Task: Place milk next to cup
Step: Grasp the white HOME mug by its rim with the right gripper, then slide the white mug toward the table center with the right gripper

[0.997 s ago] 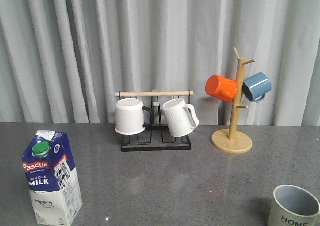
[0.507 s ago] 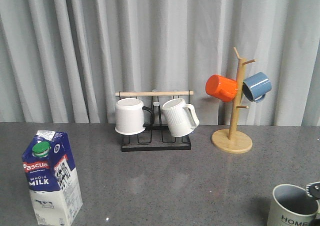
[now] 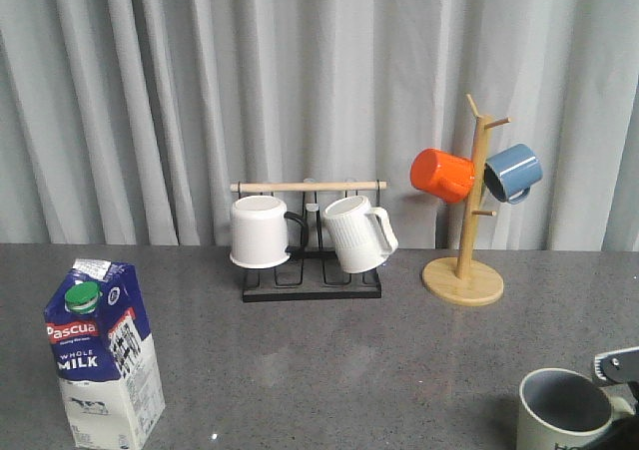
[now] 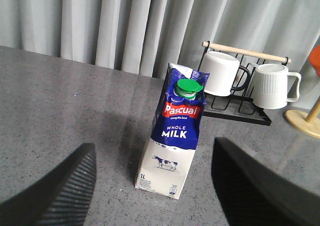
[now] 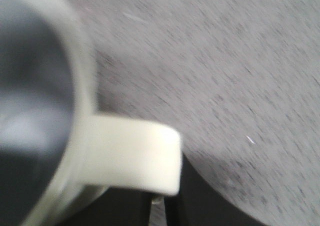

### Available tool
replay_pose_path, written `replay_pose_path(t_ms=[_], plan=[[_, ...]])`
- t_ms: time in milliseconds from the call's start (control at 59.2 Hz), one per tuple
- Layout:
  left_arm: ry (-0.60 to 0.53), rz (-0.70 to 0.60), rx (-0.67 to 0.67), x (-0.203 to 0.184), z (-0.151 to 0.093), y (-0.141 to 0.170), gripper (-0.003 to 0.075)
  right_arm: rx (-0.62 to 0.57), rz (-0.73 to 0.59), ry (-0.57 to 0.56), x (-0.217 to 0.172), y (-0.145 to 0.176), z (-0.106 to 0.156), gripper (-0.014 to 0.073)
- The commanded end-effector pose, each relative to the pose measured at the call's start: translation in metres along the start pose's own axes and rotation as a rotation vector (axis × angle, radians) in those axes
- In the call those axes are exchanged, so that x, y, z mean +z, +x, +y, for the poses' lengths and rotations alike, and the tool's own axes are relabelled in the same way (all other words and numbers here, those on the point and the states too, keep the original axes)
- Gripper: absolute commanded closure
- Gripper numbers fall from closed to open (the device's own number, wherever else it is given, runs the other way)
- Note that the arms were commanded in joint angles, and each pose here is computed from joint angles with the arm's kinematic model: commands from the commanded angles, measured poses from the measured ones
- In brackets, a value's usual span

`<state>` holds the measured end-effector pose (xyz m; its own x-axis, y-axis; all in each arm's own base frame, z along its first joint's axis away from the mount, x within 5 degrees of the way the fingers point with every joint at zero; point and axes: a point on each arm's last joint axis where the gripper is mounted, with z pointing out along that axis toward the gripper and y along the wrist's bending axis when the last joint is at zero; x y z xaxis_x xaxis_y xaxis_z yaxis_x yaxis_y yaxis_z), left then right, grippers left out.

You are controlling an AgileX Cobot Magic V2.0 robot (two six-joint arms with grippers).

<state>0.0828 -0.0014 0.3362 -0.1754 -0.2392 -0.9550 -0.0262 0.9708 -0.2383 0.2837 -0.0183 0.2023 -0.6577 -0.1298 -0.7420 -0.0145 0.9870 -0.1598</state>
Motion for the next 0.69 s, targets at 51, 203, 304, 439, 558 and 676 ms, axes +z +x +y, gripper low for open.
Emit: replay_pose_path(t_ms=[51, 203, 304, 439, 558, 676], plan=[[0.025, -0.078, -0.006, -0.001, -0.004, -0.014, 0.0237, 0.036, -0.173, -0.077, -0.027, -0.037, 0.002, 0.06], [0.025, -0.078, -0.006, -0.001, -0.004, -0.014, 0.0237, 0.1, -0.271, -0.214, -0.042, -0.062, 0.011, 0.06], [0.025, -0.078, -0.006, -0.001, -0.004, -0.014, 0.0237, 0.106, -0.3, -0.285, -0.046, -0.076, 0.028, 0.06], [0.025, -0.078, -0.006, -0.001, -0.004, -0.014, 0.0237, 0.056, -0.302, -0.345, -0.041, -0.089, 0.061, 0.0599], [0.024, -0.077, -0.006, -0.001, -0.004, -0.014, 0.0237, 0.019, -0.265, -0.355, -0.025, -0.092, 0.092, 0.0599], [0.024, -0.077, -0.006, -0.001, -0.004, -0.014, 0.0238, -0.014, -0.229, -0.366, -0.006, -0.094, 0.115, 0.0599]])
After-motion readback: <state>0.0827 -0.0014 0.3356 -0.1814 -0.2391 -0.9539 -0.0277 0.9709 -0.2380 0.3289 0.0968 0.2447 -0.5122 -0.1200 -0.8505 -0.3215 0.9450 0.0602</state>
